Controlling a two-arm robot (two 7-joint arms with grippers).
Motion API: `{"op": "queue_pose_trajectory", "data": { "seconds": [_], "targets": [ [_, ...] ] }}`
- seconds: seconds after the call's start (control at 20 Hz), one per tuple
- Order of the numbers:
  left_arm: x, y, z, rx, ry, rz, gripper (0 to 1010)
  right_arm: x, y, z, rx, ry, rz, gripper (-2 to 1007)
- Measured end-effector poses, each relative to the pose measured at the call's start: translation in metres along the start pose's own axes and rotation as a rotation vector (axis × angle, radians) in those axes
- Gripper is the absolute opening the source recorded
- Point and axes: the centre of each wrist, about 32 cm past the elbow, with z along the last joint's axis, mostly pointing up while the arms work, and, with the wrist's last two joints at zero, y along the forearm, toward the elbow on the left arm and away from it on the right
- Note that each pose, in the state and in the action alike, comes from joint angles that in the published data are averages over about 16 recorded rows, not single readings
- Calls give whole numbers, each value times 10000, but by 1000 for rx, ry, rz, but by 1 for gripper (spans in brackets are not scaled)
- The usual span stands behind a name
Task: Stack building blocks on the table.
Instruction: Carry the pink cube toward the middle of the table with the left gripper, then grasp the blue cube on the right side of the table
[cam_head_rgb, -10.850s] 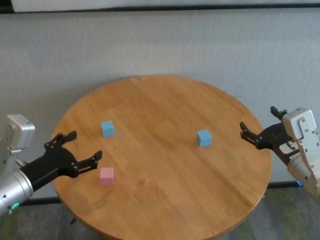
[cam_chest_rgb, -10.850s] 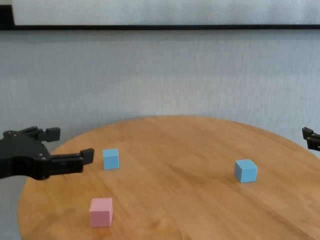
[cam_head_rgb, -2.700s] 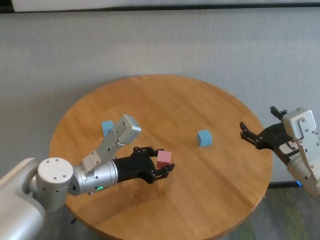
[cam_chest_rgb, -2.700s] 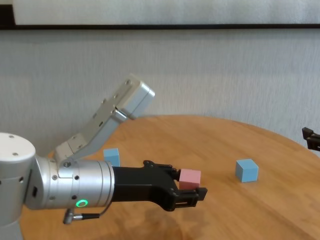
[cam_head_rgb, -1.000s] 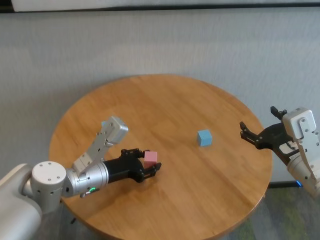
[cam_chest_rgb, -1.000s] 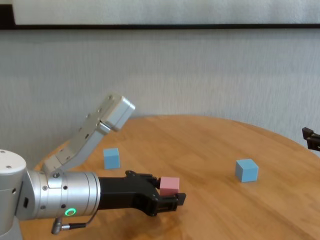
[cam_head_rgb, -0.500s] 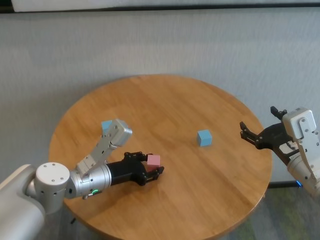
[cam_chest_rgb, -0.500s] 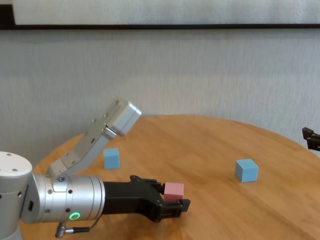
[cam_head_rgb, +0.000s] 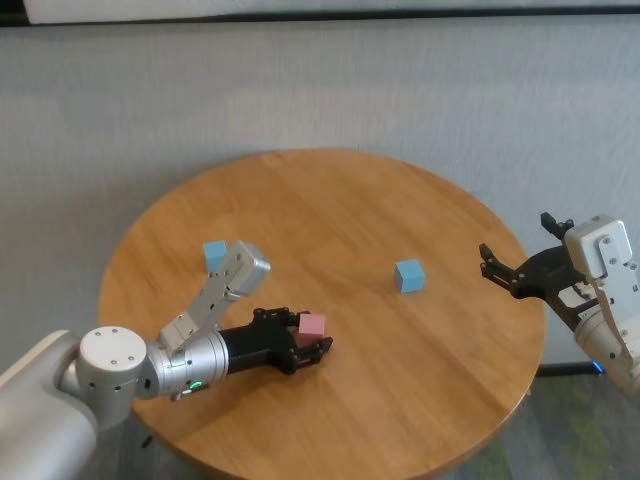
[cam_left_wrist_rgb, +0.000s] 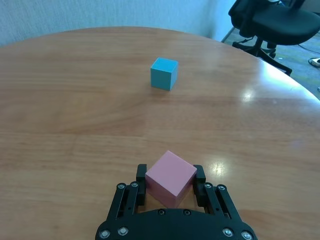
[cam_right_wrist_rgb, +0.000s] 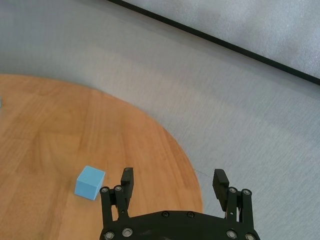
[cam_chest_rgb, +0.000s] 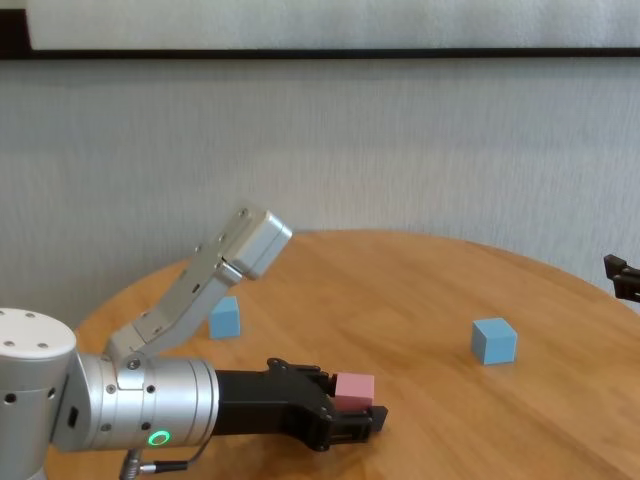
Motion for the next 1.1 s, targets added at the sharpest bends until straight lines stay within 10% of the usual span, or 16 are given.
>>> {"op": "queue_pose_trajectory", "data": {
  "seconds": [0.6,1.1],
  "targets": [
    [20,118,95,-46,-16,59,895,0,0,0,0,0,0,1000],
    [190,607,140,-103,0,261,999,0,0,0,0,0,0,1000]
  ]
}}
